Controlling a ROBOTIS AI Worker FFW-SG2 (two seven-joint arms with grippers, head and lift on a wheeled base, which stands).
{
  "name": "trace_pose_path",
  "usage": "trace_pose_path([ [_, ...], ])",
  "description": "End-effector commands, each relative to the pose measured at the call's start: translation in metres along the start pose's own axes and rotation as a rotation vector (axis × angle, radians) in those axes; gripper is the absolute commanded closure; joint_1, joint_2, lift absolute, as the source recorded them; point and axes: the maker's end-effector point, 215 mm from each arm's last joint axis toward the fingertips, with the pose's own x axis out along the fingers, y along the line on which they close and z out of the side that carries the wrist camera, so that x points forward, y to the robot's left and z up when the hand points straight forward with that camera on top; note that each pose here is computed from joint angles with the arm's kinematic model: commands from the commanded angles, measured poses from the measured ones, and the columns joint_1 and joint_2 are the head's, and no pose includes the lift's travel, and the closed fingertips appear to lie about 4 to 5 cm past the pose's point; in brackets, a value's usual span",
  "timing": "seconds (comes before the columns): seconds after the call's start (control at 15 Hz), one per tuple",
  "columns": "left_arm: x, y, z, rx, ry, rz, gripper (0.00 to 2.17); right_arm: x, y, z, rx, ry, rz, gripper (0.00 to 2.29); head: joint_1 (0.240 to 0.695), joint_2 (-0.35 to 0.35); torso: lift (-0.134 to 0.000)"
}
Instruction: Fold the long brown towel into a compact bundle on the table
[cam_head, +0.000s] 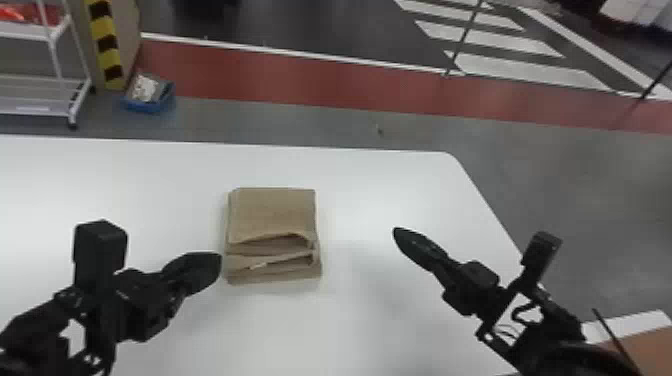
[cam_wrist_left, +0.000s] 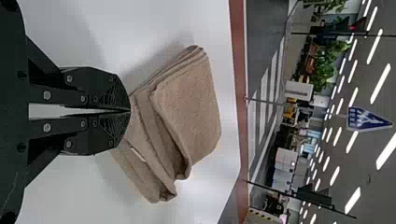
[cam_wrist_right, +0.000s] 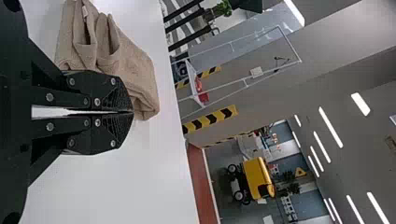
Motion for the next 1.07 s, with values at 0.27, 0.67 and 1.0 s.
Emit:
trace_pose_path([
  [0.27,-0.037,0.064,0.110,0.091,-0.196,0.182,0.03,0.060,0.015,0.059,-0.169,-0.027,0.003,0.06,0.695,-0.224,-0.123],
  [0.67,-0.033,0.127,0.171,0.189,-0.296,0.337,0.02,0.120,0.035,0.083,-0.218,-0.037,-0.003,0.06,0.670,-0.110,-0.123],
  [1.0,-0.044,0.150,0.194,0.126,-0.431,0.472,0.03,0.139,0.041,0.065,-0.197,-0.069,-0.090,0.06,0.625,-0.034,-0.123],
])
